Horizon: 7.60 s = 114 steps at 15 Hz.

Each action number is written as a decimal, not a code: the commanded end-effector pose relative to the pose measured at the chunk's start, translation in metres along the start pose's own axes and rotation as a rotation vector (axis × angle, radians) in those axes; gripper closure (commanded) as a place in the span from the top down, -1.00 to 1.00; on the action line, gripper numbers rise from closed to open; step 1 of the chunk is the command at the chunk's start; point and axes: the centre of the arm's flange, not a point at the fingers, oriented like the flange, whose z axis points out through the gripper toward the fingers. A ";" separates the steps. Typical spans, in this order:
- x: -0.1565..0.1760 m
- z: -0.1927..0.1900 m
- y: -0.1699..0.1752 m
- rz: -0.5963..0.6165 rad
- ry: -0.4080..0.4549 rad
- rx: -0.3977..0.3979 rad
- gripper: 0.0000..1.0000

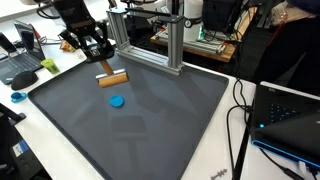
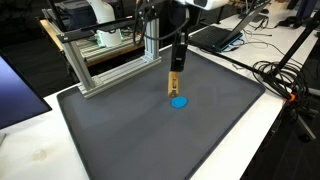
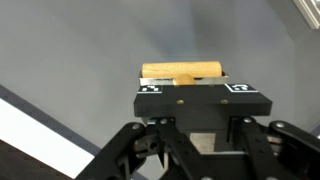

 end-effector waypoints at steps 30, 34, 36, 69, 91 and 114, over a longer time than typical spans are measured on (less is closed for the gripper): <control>0.031 0.025 -0.042 0.958 0.214 -0.125 -0.56; 0.018 0.052 -0.033 0.966 0.218 -0.090 -0.56; 0.009 0.058 -0.027 0.970 0.217 -0.091 -0.56; 0.009 0.115 -0.039 0.817 0.035 -0.078 -0.56; 0.028 0.115 -0.029 0.864 0.190 -0.137 -0.56; 0.026 0.125 -0.039 0.718 0.005 -0.137 -0.56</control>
